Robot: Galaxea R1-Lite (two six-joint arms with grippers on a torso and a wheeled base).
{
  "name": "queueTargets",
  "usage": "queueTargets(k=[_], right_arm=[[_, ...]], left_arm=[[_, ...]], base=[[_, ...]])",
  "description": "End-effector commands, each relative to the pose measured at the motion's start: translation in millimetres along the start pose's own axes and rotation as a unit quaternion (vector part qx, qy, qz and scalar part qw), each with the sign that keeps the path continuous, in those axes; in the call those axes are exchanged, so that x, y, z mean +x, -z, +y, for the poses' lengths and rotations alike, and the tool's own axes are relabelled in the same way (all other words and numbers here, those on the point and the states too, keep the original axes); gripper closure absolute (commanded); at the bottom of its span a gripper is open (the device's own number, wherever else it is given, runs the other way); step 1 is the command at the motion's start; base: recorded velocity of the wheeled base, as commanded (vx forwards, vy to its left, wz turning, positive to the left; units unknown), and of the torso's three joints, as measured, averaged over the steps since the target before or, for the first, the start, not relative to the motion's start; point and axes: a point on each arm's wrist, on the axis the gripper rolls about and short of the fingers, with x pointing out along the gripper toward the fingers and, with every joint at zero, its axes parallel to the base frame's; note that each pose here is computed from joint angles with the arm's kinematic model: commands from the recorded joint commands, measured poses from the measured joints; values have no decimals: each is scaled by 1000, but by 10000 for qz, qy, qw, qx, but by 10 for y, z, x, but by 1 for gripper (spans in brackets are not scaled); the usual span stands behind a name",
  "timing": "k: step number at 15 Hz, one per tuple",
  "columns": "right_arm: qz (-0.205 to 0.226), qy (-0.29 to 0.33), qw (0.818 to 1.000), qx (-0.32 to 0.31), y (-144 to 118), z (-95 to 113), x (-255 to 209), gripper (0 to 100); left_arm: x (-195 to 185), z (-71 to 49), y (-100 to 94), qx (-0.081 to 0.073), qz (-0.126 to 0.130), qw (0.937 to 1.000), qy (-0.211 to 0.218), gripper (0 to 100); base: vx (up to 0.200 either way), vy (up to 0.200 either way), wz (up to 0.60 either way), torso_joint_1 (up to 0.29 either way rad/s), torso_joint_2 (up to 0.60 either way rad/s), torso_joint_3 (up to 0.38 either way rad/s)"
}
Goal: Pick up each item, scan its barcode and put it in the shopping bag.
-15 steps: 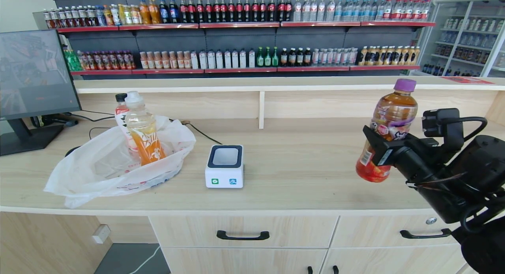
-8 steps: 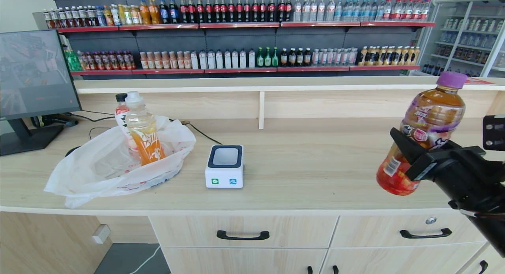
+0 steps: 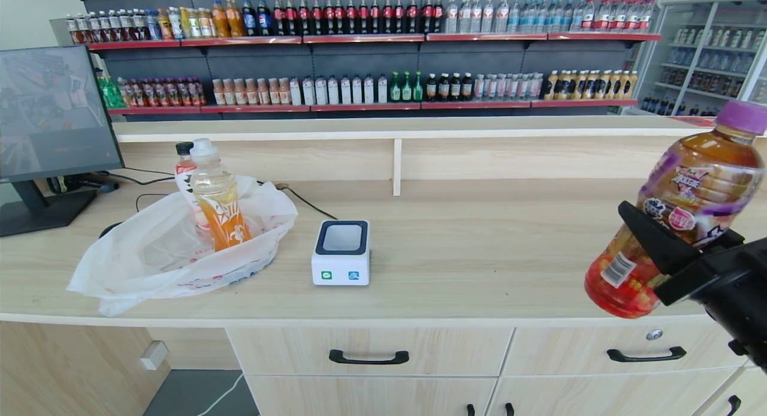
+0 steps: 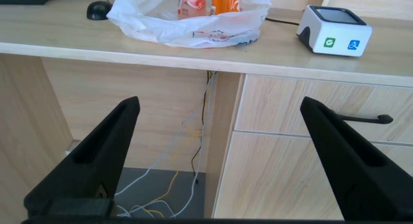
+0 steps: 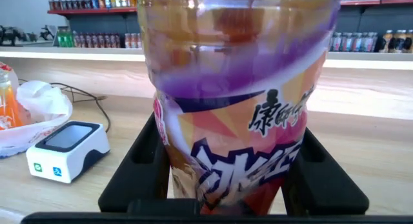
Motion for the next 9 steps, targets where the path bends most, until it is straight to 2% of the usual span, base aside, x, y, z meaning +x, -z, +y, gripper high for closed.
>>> queueTargets(k=[1,2,4,6,9], right_arm=[[47,-291,9995,87,-4,51,-209,100],[29,-358,9993,94,-12,48,-254,100],[-74,-872,9957,292,-49,84,-250,100],[1,-1225,9911,522,-24,117,-190,100],[-93,-1747,9771,1213,-83,192,60,100]], left_arm=[[0,0,0,-7,-3,10000,6,0],[0,0,0,-15,-3,10000,-1,0],[0,0,0,-23,-3,10000,-1,0],[0,0,0,-7,-3,10000,-1,0],[0,0,0,-7,-3,10000,-1,0]], base=[[0,0,0,0,0,0],[0,0,0,0,0,0],[0,0,0,0,0,0],[0,0,0,0,0,0],[0,0,0,0,0,0]])
